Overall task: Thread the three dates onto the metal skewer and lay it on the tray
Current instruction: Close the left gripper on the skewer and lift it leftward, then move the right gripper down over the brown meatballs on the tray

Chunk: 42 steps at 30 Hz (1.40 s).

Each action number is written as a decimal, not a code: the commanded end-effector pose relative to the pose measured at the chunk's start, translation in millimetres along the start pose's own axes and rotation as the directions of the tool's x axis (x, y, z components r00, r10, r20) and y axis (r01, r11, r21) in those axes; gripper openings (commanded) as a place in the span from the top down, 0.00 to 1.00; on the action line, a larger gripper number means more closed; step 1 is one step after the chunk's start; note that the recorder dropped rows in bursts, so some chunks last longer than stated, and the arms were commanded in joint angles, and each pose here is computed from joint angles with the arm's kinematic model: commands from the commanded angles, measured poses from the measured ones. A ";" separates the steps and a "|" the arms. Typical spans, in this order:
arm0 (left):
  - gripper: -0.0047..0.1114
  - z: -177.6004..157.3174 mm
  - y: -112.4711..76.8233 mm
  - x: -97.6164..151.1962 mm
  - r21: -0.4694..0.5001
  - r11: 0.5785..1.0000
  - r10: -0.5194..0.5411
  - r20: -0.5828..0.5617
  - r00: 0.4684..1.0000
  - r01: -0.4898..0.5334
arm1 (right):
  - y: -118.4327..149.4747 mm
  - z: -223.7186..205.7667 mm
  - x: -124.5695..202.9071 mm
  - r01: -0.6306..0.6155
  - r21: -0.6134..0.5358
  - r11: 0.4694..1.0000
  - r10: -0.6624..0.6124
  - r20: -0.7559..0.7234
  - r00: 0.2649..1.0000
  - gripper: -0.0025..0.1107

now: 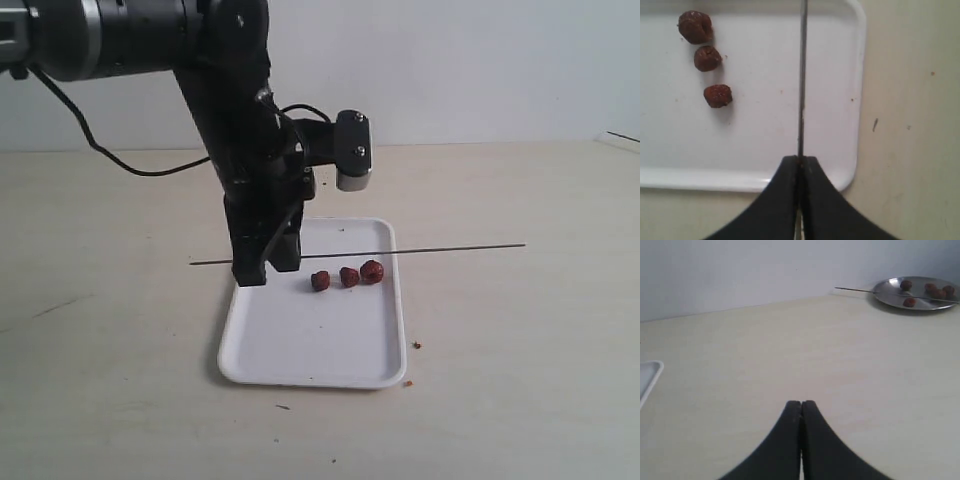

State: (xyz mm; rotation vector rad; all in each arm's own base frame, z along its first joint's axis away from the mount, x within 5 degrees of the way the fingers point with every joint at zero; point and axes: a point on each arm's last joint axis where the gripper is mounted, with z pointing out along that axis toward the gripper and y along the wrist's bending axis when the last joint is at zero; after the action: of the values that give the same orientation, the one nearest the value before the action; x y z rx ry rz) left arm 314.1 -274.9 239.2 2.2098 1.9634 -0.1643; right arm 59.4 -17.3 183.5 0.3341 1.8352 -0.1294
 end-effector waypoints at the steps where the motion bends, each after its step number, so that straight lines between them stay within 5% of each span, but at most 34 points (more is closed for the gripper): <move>1: 0.96 -23.9 -16.5 3.5 0.007 1.000 -0.005 0.012 1.000 0.004 | -0.2 0.6 0.3 0.001 0.003 1.000 -0.001 0.006 1.000 0.98; 8: 0.96 -51.1 -50.8 19.6 -0.040 0.999 -0.022 0.149 0.989 0.029 | -0.6 0.6 -2.6 0.124 0.012 0.992 -0.124 0.037 0.992 0.98; 14: 0.96 -46.8 -59.7 66.2 -0.081 0.976 -0.192 0.135 0.972 0.204 | 1.8 -0.8 -15.3 0.220 0.020 0.975 -0.220 0.177 0.959 0.98; 19: 0.96 -34.4 -53.4 117.3 -0.054 0.922 -0.376 0.099 0.921 0.382 | 5.4 -6.9 -35.1 -0.050 -0.085 0.995 0.079 0.390 0.917 0.98; 24: 0.96 -26.1 -41.7 156.7 -0.126 0.838 -0.513 0.152 0.845 0.532 | 6.2 -11.2 -43.6 -0.117 -0.142 0.983 0.172 0.472 0.865 0.98; 28: 0.96 -26.0 -35.4 174.0 -0.151 0.775 -0.581 0.213 0.785 0.614 | 7.0 -15.6 -50.7 -0.322 -0.307 0.896 0.438 0.483 0.758 0.98; 31: 0.96 -27.3 -34.0 181.0 -0.131 0.714 -0.651 0.235 0.721 0.688 | 11.8 -21.6 -64.1 -0.324 -0.420 0.848 0.516 0.511 0.688 0.98; 36: 0.96 -27.5 -33.2 181.9 -0.110 0.623 -0.736 0.253 0.628 0.775 | 23.2 -18.4 -120.4 -0.184 -0.361 0.914 0.360 0.513 0.779 0.98; 42: 0.96 -27.5 -33.4 181.9 -0.098 0.591 -0.763 0.255 0.594 0.801 | 30.5 47.5 -193.9 -0.154 -0.248 0.956 0.241 0.371 0.897 0.98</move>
State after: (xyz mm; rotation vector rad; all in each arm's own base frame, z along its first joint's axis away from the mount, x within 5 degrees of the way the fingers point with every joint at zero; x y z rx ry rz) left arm 302.6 -89.2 224.3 1.0492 2.5499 -0.2444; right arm 123.4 -20.7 346.8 0.3104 1.2612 0.1927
